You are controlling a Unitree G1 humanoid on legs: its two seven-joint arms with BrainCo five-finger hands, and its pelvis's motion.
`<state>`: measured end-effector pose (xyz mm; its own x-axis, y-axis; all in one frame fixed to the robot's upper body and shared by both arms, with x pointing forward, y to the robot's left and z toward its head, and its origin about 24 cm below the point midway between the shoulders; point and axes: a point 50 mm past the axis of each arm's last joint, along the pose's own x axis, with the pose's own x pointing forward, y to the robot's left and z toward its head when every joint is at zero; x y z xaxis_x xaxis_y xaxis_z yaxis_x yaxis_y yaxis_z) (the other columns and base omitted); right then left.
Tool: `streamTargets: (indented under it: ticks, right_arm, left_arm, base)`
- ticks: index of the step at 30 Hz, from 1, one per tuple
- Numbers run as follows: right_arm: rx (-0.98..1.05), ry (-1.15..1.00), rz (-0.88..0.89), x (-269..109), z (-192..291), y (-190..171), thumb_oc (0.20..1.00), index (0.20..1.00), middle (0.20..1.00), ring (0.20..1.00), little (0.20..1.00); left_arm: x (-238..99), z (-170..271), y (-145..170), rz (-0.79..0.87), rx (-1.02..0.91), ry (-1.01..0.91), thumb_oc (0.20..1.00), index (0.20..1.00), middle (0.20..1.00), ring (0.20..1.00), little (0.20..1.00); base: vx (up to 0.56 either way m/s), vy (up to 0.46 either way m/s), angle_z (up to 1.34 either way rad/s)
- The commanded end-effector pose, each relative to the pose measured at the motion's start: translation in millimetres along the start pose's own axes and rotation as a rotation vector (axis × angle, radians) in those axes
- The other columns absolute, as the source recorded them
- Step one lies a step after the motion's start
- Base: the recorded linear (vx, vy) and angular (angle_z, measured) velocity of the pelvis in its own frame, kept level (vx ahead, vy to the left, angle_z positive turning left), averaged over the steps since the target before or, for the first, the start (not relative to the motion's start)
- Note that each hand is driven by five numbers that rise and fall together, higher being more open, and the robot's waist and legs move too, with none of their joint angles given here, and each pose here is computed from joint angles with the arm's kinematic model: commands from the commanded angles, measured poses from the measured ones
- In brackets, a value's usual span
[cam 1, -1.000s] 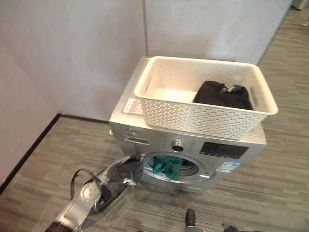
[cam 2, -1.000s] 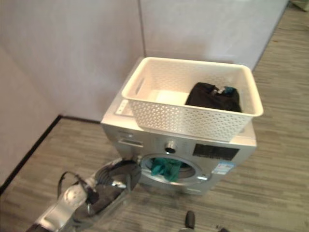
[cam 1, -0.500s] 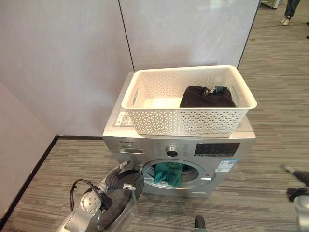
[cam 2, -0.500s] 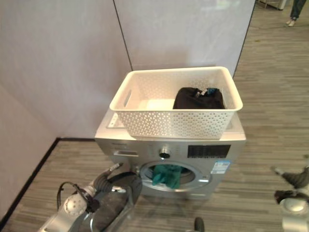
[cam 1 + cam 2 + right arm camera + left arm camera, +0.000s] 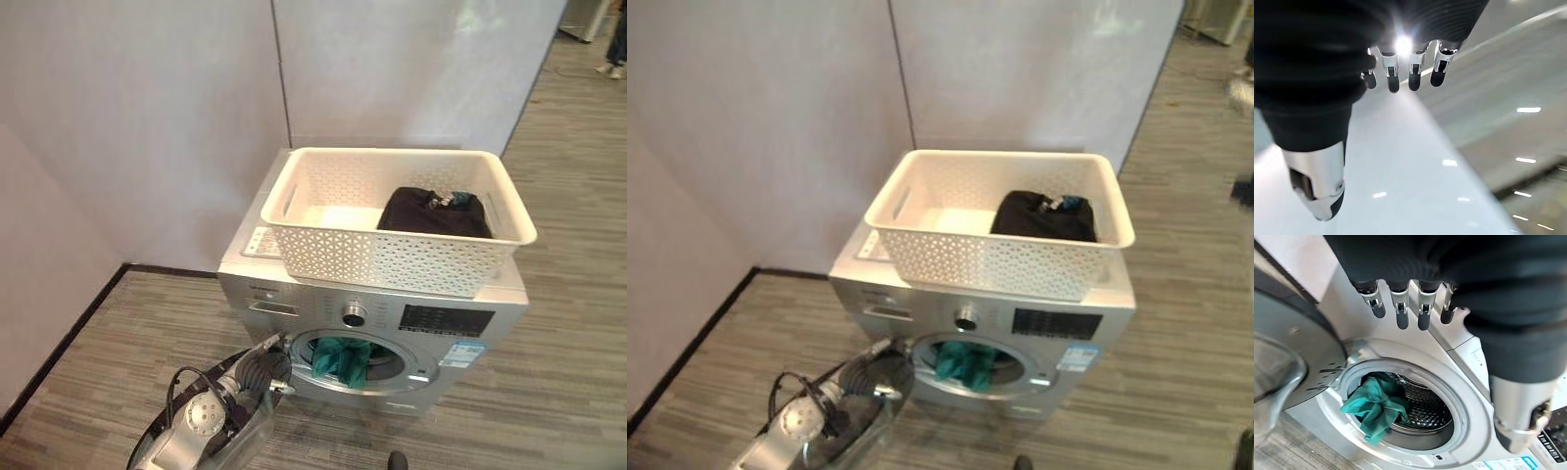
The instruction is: Grab the laundry basket,head to the washer,open it,put in the laundry and shut it.
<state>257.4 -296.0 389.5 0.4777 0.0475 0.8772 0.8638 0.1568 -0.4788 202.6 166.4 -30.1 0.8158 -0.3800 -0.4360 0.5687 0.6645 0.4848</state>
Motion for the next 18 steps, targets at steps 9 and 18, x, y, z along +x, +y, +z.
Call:
streamTargets:
  ticks: [9, 18]
  right_arm:
    - [0.399, 0.089, 0.481, 23, 17, 67, 1.000, 1.000, 1.000, 1.000, 1.000]
    - [0.364, 0.061, 0.698, 2, 8, 55, 1.000, 1.000, 1.000, 1.000, 1.000]
  left_arm:
    - [9, 8, 20, -0.035, -0.017, -0.038, 1.000, 1.000, 1.000, 1.000, 1.000]
    - [8, 4, 20, -0.045, -0.045, -0.022, 1.000, 1.000, 1.000, 1.000, 1.000]
  base:
    - [0.00, -0.031, 0.10]
    - [0.01, -0.014, 0.06]
